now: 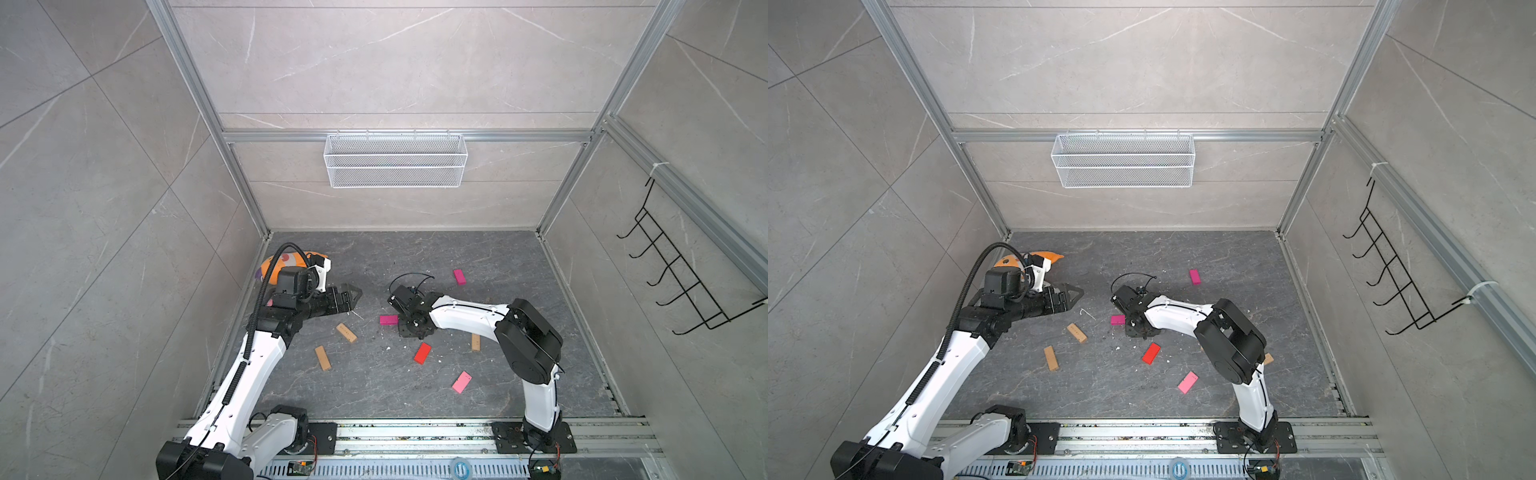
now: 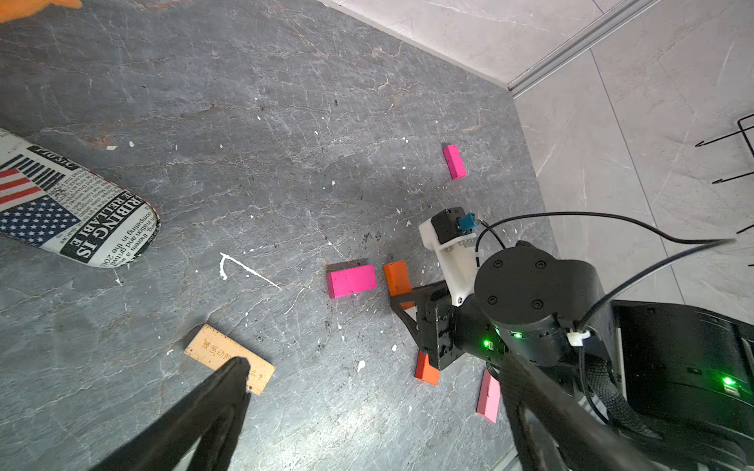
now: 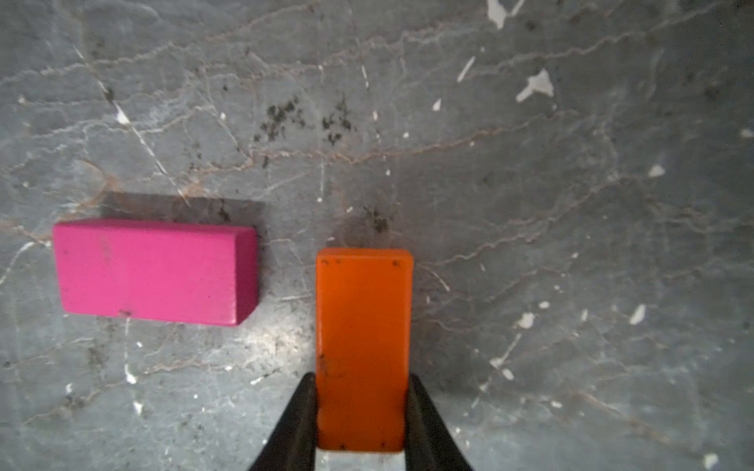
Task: Assemble the letter p with building blocks
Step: Assemble the building block at the center of the board.
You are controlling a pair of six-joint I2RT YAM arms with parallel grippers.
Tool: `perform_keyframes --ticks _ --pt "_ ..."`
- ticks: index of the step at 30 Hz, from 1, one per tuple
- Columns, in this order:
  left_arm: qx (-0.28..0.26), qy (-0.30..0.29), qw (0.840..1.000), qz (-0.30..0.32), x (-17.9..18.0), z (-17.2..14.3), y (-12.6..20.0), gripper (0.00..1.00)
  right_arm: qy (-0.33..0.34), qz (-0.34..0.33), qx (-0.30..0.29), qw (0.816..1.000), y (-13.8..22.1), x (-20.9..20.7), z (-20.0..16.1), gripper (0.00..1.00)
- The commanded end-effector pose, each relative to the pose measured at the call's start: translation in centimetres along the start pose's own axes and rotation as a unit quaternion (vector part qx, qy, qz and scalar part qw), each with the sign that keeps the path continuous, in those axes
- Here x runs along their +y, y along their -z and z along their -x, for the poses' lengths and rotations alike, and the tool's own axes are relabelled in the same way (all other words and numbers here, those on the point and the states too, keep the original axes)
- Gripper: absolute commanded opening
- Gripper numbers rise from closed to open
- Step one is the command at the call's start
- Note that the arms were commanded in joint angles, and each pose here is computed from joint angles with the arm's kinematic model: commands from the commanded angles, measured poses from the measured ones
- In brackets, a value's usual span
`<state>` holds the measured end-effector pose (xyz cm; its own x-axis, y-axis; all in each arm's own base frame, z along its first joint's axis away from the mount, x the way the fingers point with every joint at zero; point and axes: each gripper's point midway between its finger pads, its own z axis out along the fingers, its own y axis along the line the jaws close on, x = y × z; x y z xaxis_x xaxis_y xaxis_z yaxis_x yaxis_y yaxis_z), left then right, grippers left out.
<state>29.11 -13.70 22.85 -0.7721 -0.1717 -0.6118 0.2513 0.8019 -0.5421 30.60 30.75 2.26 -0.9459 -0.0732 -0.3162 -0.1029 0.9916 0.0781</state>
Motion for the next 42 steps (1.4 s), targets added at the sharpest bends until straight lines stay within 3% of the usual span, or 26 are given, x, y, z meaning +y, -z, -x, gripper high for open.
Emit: perform_keyframes --ticks 1,14,42 --pt "-0.006 0.002 1.000 -0.014 -0.5 0.5 0.3 0.98 0.000 0.000 0.006 1.000 -0.5 0.9 -0.3 0.29" --pt "-0.006 0.004 1.000 -0.014 -0.4 0.5 0.2 0.98 0.004 0.003 0.020 1.000 -0.7 1.1 -1.2 0.46" --pt "-0.003 0.007 1.000 -0.014 -0.3 0.4 0.1 0.98 0.012 -0.016 0.023 1.000 -1.1 0.5 -2.0 0.36"
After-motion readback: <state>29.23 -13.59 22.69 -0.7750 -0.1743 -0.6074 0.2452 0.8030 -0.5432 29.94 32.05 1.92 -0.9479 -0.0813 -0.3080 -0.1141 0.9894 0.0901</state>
